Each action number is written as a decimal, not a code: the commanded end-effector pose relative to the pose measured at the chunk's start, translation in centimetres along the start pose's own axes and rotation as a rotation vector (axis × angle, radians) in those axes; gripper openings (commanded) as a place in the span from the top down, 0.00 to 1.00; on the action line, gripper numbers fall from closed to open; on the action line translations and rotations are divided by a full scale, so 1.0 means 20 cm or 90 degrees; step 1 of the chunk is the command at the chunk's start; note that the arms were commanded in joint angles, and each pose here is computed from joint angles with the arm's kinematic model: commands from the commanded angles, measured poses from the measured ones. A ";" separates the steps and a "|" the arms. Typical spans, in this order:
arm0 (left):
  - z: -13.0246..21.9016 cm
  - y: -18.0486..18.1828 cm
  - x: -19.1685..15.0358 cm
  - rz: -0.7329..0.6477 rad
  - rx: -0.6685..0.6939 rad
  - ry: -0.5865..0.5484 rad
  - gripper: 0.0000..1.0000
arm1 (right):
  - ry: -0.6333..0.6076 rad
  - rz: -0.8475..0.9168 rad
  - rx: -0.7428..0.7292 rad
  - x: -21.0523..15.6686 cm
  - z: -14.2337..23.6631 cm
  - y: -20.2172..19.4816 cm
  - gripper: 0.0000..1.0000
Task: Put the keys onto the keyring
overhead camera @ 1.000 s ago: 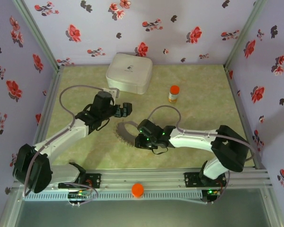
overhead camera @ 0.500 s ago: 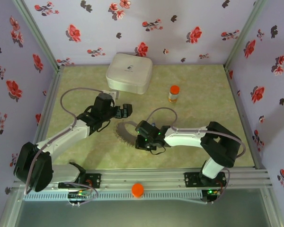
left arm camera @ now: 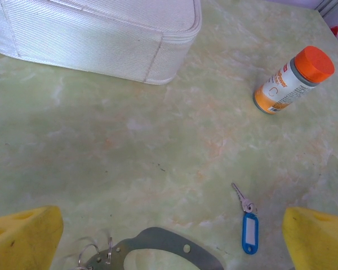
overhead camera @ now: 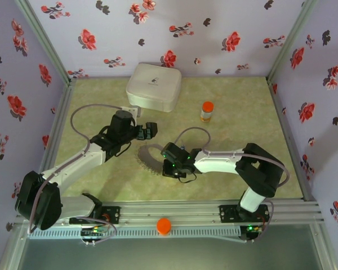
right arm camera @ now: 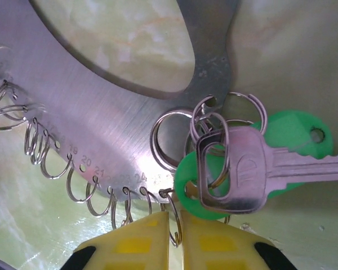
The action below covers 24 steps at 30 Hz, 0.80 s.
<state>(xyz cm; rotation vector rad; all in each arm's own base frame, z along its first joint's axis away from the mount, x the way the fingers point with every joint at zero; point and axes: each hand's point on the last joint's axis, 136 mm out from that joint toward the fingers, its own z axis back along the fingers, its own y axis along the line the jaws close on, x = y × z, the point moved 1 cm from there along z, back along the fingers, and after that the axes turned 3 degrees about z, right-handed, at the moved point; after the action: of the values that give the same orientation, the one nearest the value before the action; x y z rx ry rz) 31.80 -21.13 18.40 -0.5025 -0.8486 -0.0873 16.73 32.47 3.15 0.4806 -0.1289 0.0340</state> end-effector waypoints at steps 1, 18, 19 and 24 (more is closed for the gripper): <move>0.02 -0.02 0.04 0.004 -0.017 -0.020 0.00 | -0.009 0.004 -0.016 0.04 0.00 0.00 0.89; 0.25 -0.03 0.24 -0.168 0.017 -0.109 0.00 | -0.137 0.394 0.001 0.16 0.45 0.11 1.00; 0.28 -0.04 0.26 -0.187 0.012 -0.128 0.00 | -0.158 0.439 0.001 0.18 0.50 0.13 1.00; 0.37 -0.08 0.28 -0.288 -0.008 -0.146 0.01 | -0.270 0.602 0.015 0.24 0.72 0.17 1.00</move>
<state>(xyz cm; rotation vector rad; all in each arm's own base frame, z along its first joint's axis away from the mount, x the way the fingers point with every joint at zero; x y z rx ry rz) 30.11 -18.79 25.66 -0.3948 -1.1184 -0.3289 18.55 29.79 16.19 0.4920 -0.6162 0.6796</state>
